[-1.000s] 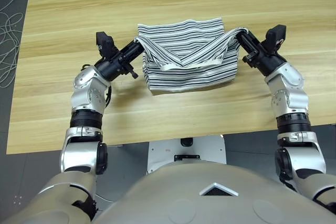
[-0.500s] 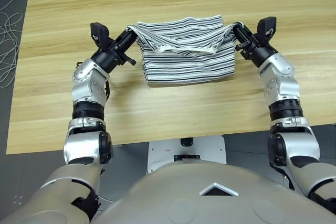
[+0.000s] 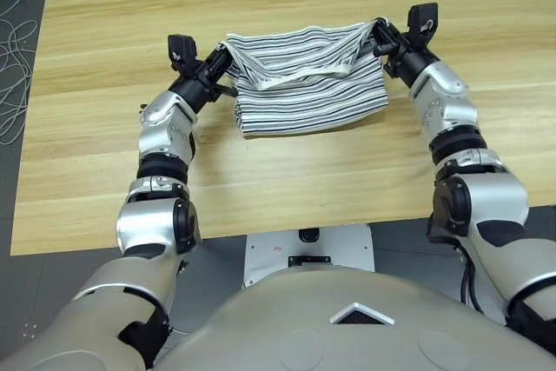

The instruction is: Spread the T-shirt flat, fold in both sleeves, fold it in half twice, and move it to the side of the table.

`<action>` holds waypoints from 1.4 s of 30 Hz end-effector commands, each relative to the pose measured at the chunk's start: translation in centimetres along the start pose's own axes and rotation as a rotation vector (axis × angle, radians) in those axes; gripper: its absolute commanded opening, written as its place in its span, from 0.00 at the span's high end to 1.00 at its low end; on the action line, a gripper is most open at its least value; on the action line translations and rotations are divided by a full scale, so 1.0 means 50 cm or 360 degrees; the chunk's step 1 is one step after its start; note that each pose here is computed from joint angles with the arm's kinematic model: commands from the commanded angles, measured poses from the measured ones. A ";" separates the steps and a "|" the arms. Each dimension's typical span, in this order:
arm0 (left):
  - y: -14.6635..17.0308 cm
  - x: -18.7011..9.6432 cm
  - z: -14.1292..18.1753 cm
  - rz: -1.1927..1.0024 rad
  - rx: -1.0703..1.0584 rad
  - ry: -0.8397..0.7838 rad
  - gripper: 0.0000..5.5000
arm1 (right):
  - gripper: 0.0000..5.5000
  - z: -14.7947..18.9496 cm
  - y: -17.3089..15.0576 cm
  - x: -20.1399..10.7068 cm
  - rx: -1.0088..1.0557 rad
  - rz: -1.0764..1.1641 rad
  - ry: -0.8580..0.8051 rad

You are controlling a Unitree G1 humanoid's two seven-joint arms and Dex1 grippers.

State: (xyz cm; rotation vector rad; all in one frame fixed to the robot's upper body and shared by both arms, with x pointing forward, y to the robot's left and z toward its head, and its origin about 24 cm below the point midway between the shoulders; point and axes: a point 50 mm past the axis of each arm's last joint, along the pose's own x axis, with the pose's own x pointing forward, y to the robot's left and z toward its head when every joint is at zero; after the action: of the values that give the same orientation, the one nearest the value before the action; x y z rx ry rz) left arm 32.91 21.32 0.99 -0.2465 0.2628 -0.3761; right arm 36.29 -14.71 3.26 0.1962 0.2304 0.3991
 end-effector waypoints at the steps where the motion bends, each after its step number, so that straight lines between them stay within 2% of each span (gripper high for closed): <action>1: 0.000 0.020 0.002 0.0159 -0.0097 0.0006 0.98 | 0.98 -0.002 0.010 0.013 0.0084 -0.0093 0.0000; 13: -0.017 0.056 0.041 0.0288 -0.0315 -0.0176 0.98 | 0.98 -0.033 -0.014 0.001 0.0252 -0.0394 0.0065; 14: -0.018 0.058 0.042 0.0295 -0.0352 -0.0179 0.98 | 0.92 -0.033 -0.012 0.003 0.0284 -0.0398 0.0065; 15: -0.020 0.060 0.041 0.0294 -0.0382 -0.0174 0.98 | 0.92 -0.034 -0.010 0.005 0.0314 -0.0390 0.0070; 20: -0.024 0.061 0.013 0.0333 -0.0505 -0.0042 0.98 | 0.74 -0.027 0.004 0.015 0.0489 -0.0340 0.0075; 22: -0.021 0.058 0.003 0.0378 -0.0543 0.0003 0.91 | 0.66 -0.017 0.013 0.022 0.0560 -0.0266 0.0041; 27: -0.045 0.068 0.003 0.0210 -0.0480 -0.0021 0.78 | 0.52 0.005 0.015 0.026 0.0437 -0.0209 -0.0064; 30: -0.032 0.065 0.001 0.0372 -0.0454 0.0000 0.69 | 0.41 0.022 0.002 0.023 0.0431 -0.0290 -0.0169; 32: -0.019 0.058 0.000 0.0501 -0.0428 0.0008 0.64 | 0.35 0.037 -0.013 0.017 0.0316 -0.0403 -0.0243; 35: -0.003 0.051 0.010 0.0618 -0.0425 -0.0049 0.64 | 0.35 0.046 -0.029 0.008 0.0038 -0.0576 -0.0260; 37: 0.012 0.044 0.017 0.0714 -0.0505 -0.0093 0.64 | 0.35 0.040 -0.033 0.006 -0.0035 -0.0653 -0.0204; 42: 0.039 0.032 0.052 0.0855 -0.0634 -0.0293 0.64 | 0.35 0.041 -0.020 0.006 -0.0360 -0.0629 -0.0234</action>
State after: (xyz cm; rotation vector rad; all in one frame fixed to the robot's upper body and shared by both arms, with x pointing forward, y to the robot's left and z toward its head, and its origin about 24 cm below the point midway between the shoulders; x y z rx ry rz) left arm 35.04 22.27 1.13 -0.5729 0.2696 0.2119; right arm 37.53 -15.85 4.62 0.0499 0.1208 -0.0155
